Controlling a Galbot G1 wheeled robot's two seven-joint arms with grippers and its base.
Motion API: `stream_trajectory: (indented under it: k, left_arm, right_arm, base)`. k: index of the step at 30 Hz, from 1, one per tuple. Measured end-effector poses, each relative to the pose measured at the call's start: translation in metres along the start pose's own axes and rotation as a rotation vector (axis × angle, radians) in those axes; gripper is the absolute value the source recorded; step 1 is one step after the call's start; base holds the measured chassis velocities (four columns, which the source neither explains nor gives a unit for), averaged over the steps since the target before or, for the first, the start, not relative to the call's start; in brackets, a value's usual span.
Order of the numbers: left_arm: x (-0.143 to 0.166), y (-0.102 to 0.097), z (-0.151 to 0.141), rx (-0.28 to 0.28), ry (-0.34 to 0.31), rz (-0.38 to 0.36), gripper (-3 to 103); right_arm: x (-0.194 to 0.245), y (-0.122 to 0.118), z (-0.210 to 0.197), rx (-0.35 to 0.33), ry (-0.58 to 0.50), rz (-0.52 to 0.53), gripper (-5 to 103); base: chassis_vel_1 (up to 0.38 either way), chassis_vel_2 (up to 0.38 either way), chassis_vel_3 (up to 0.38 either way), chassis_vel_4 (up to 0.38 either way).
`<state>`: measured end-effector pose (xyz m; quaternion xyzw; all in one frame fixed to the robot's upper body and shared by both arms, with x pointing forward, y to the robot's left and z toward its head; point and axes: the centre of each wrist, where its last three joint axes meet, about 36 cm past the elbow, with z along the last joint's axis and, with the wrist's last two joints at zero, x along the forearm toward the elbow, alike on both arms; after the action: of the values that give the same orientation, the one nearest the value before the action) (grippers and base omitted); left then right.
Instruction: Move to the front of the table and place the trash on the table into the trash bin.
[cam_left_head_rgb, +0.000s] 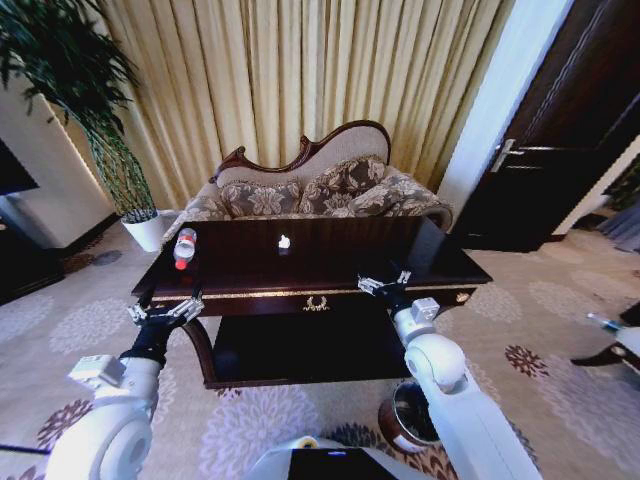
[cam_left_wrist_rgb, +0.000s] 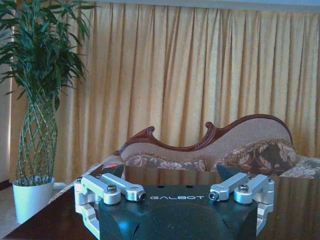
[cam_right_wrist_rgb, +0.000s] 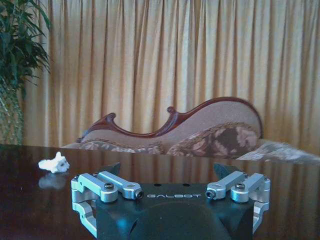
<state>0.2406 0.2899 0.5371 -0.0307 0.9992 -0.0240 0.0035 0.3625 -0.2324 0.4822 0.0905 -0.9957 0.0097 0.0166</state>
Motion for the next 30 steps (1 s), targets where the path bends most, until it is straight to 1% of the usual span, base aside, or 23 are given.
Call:
stream_trajectory:
  k: [5, 8, 9, 10, 12, 13, 15, 17, 18, 20, 21, 22, 23, 27, 28, 29, 30]
  left_arm:
    - [0.000, 0.000, 0.000, 0.000, 0.000, -0.003, 100]
    - [0.000, 0.001, 0.000, -0.002, -0.002, -0.011, 100]
    - [0.000, 0.001, 0.000, -0.002, -0.002, -0.011, 100]
    - [0.001, 0.002, 0.000, -0.001, -0.003, -0.016, 100]
    - [0.001, 0.002, -0.001, -0.001, -0.004, -0.019, 100]
    - [0.001, 0.004, -0.001, -0.002, -0.006, -0.030, 100]
    - [0.001, 0.005, -0.001, -0.003, -0.007, -0.034, 100]
    - [0.002, 0.011, -0.004, -0.003, -0.005, -0.065, 100]
    - [0.002, 0.011, -0.004, -0.003, -0.005, -0.065, 100]
    - [0.003, 0.013, -0.005, 0.005, -0.006, -0.083, 100]
    - [0.003, 0.013, -0.005, 0.005, -0.006, -0.083, 100]
    - [0.004, 0.014, -0.004, 0.009, -0.005, -0.091, 100]
    - [0.005, 0.014, -0.004, 0.014, -0.004, -0.096, 100]
    - [0.005, 0.014, -0.003, 0.018, -0.003, -0.101, 100]
    - [0.005, 0.014, -0.003, 0.020, -0.004, -0.105, 100]
    - [0.005, 0.014, -0.003, 0.022, -0.005, -0.107, 100]
    - [0.005, 0.014, -0.003, 0.022, -0.005, -0.107, 100]
  right_arm:
    - [-0.001, 0.000, -0.006, -0.026, 0.012, -0.023, 100]
    - [-0.004, -0.002, -0.017, -0.073, 0.030, -0.074, 100]
    - [-0.004, -0.002, -0.017, -0.073, 0.030, -0.074, 100]
    - [-0.007, -0.005, -0.023, -0.080, 0.030, -0.104, 100]
    - [-0.010, -0.006, -0.025, -0.080, 0.031, -0.119, 100]
    - [-0.018, -0.011, -0.029, -0.070, 0.036, -0.155, 100]
    - [-0.021, -0.014, -0.030, -0.061, 0.040, -0.167, 100]
    - [-0.037, -0.024, -0.038, -0.034, 0.068, -0.221, 100]
    - [-0.037, -0.024, -0.038, -0.034, 0.068, -0.221, 100]
    - [-0.053, -0.032, -0.047, -0.009, 0.104, -0.270, 100]
    - [-0.053, -0.032, -0.047, -0.009, 0.104, -0.270, 100]
    - [-0.063, -0.033, -0.051, 0.008, 0.118, -0.298, 100]
    - [-0.074, -0.032, -0.055, 0.029, 0.127, -0.320, 100]
    - [-0.088, -0.028, -0.059, 0.056, 0.133, -0.349, 100]
    - [-0.103, -0.017, -0.065, 0.078, 0.139, -0.386, 100]
    - [-0.113, -0.006, -0.066, 0.079, 0.149, -0.413, 100]
    - [-0.113, -0.006, -0.066, 0.079, 0.149, -0.413, 100]
  base:
    - [-0.050, 0.074, 0.063, -0.053]
    - [0.000, 0.000, 0.000, 0.000]
    - [0.000, 0.000, 0.000, 0.000]
    - [0.000, 0.000, 0.000, 0.000]
    - [0.000, 0.000, 0.000, 0.000]
    - [0.000, 0.000, 0.000, 0.000]
    - [0.000, 0.000, 0.000, 0.000]
    - [0.000, 0.000, 0.000, 0.000]
    - [0.000, 0.000, 0.000, 0.000]
    - [0.000, 0.000, 0.000, 0.000]
    - [0.000, 0.000, 0.000, 0.000]
    - [0.000, 0.000, 0.000, 0.000]
    - [0.000, 0.000, 0.000, 0.000]
    - [0.000, 0.000, 0.000, 0.000]
    - [0.000, 0.000, 0.000, 0.000]
    - [0.000, 0.000, 0.000, 0.000]
    - [0.000, 0.000, 0.000, 0.000]
